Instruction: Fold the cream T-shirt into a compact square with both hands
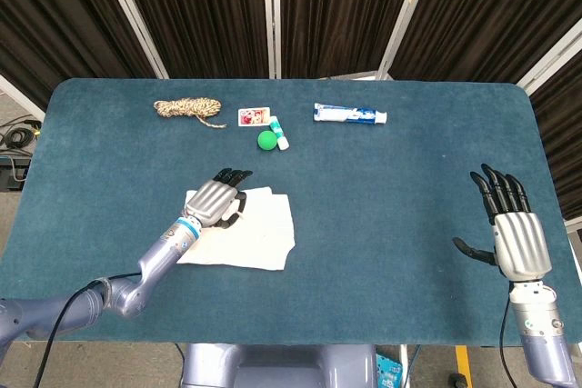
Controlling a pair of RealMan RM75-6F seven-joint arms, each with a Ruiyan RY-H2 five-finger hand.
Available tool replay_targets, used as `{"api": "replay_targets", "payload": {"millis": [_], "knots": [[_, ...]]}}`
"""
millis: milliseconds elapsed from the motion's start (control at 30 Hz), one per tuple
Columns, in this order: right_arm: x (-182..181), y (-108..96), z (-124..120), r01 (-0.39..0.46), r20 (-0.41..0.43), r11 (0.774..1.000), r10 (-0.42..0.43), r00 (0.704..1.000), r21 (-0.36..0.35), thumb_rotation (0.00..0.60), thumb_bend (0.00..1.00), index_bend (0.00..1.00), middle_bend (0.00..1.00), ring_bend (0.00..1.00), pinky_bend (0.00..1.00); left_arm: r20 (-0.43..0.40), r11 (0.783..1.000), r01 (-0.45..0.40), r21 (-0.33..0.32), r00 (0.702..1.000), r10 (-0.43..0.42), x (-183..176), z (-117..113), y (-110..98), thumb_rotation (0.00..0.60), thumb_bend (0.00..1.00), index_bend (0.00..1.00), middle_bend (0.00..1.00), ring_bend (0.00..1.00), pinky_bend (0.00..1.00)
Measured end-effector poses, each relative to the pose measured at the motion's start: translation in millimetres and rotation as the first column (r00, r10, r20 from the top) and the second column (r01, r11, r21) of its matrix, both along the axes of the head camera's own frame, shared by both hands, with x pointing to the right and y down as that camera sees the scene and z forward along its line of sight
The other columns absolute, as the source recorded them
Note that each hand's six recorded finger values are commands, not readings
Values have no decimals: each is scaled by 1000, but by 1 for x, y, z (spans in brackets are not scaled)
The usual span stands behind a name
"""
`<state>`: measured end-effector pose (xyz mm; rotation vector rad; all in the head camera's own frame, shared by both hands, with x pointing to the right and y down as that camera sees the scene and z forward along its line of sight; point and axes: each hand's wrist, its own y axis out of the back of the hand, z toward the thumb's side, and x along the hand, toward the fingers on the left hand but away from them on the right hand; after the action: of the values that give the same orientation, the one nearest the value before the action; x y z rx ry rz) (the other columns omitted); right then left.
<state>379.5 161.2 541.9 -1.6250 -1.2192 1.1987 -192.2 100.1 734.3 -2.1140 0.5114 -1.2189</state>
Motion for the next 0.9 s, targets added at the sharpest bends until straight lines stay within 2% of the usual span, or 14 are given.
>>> {"api": "replay_targets", "payload": {"millis": [533, 900], "knots": [[-1, 1, -1, 2, 0, 1000, -2, 1000, 1, 600, 0, 0, 0, 0, 0, -85, 997, -73, 2, 994, 73, 8, -35, 24, 600, 517, 656, 0, 0, 0], [0, 1, -2, -1, 0, 1000, 1, 1000, 1, 600, 0, 0, 0, 0, 0, -90, 985, -170, -12, 982, 169, 25, -37, 50, 600, 517, 657, 0, 0, 0]]}}
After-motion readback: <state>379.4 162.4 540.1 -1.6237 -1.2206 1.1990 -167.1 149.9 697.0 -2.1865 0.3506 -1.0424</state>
